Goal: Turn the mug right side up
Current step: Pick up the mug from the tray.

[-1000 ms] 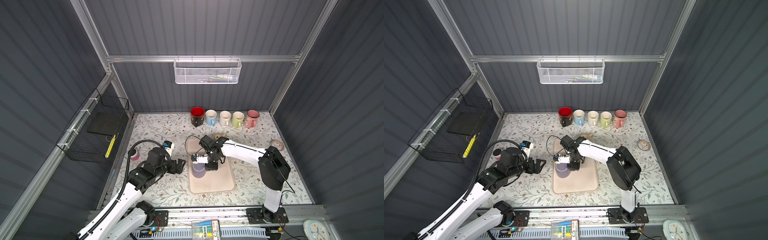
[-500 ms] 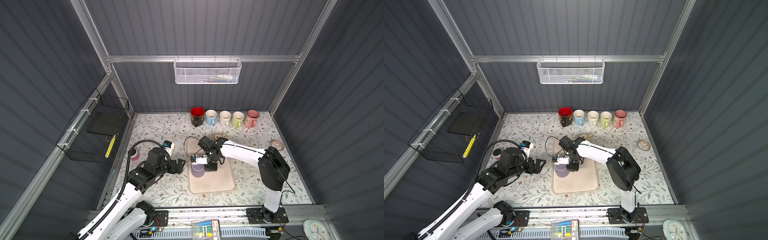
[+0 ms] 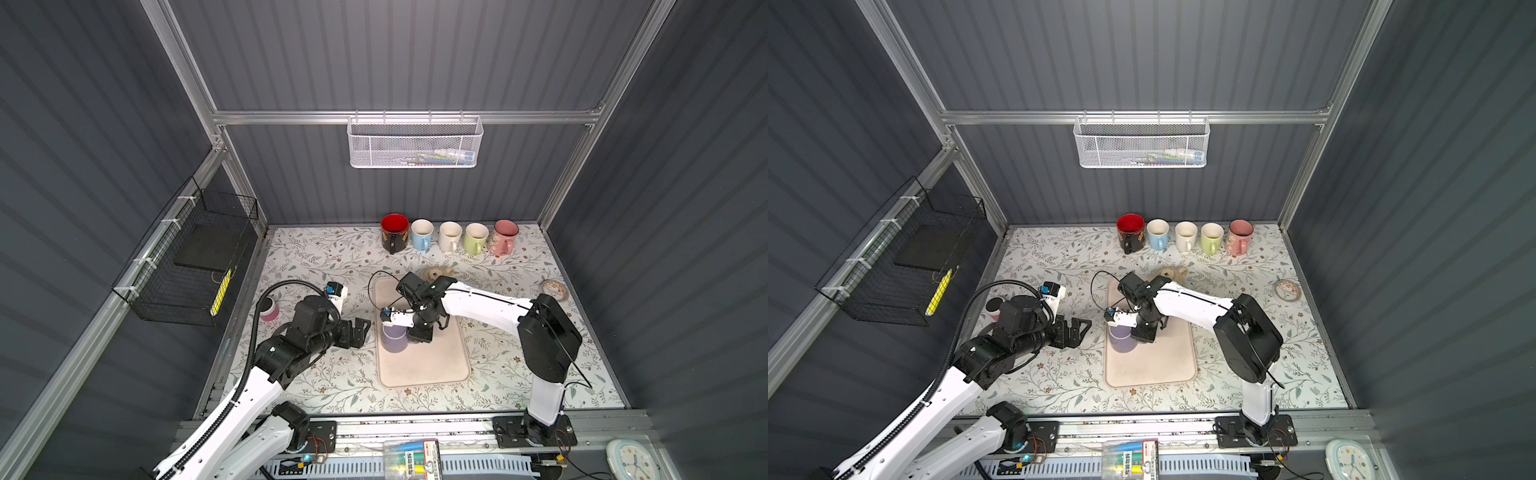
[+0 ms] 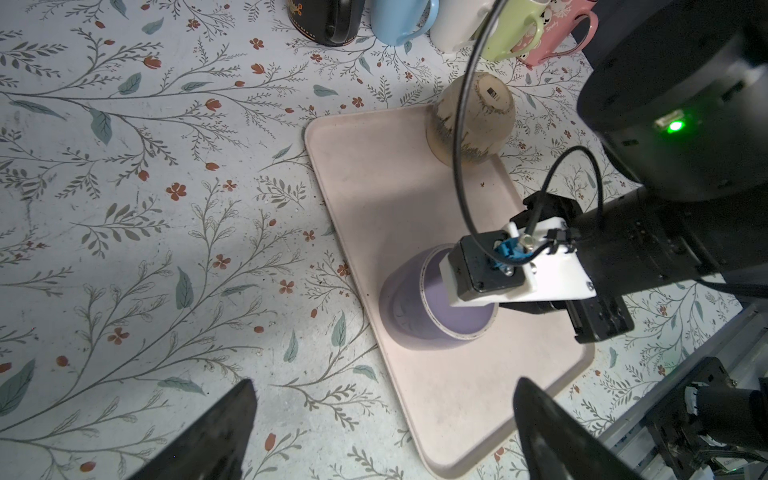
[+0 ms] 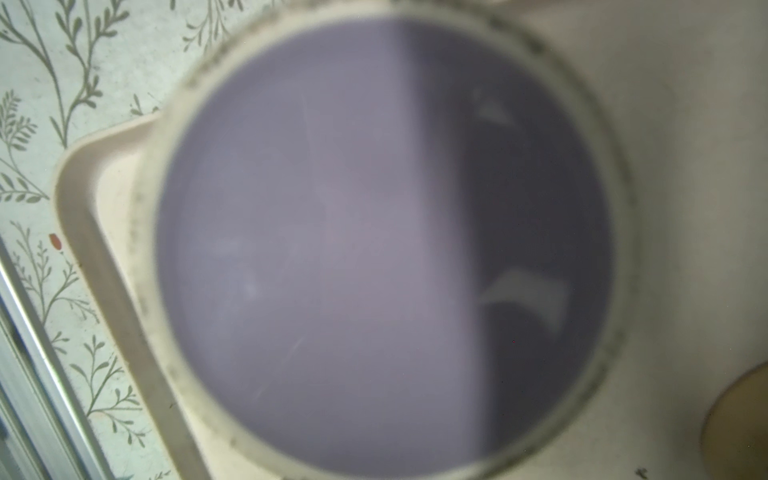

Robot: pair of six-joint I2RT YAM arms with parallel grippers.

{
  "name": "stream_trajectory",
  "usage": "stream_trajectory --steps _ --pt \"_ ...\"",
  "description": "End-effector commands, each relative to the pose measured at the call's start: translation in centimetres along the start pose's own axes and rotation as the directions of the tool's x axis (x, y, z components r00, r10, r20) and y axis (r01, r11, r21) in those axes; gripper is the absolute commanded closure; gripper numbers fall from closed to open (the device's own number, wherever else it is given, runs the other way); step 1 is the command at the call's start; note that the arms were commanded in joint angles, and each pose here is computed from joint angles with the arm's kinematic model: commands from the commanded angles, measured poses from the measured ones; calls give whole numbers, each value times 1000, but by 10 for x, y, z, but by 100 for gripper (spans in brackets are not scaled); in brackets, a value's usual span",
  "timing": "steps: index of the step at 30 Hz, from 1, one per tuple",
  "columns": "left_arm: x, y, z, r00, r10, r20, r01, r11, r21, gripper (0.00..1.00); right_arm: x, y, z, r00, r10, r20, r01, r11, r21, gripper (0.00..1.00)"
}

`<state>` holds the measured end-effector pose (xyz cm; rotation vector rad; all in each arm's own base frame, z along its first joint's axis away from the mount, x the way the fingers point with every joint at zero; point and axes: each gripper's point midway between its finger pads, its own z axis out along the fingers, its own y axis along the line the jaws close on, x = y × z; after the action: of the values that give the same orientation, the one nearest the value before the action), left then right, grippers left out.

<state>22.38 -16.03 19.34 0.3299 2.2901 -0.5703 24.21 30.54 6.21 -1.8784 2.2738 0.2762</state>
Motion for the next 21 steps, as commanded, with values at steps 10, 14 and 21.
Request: stream_trajectory --steps 10,14,21 --pt "-17 -8 -1 997 0 73 -2 999 34 3 -28 -15 -68 901 178 396 -223 972 70 100" --pt "-24 -16 1 993 -11 121 1 996 86 3 -33 -20 -90 840 216 497 -281 958 60 100" --pt "-44 -49 -7 962 -44 270 -38 956 291 3 -38 -19 -144 670 290 684 -350 935 -54 100"
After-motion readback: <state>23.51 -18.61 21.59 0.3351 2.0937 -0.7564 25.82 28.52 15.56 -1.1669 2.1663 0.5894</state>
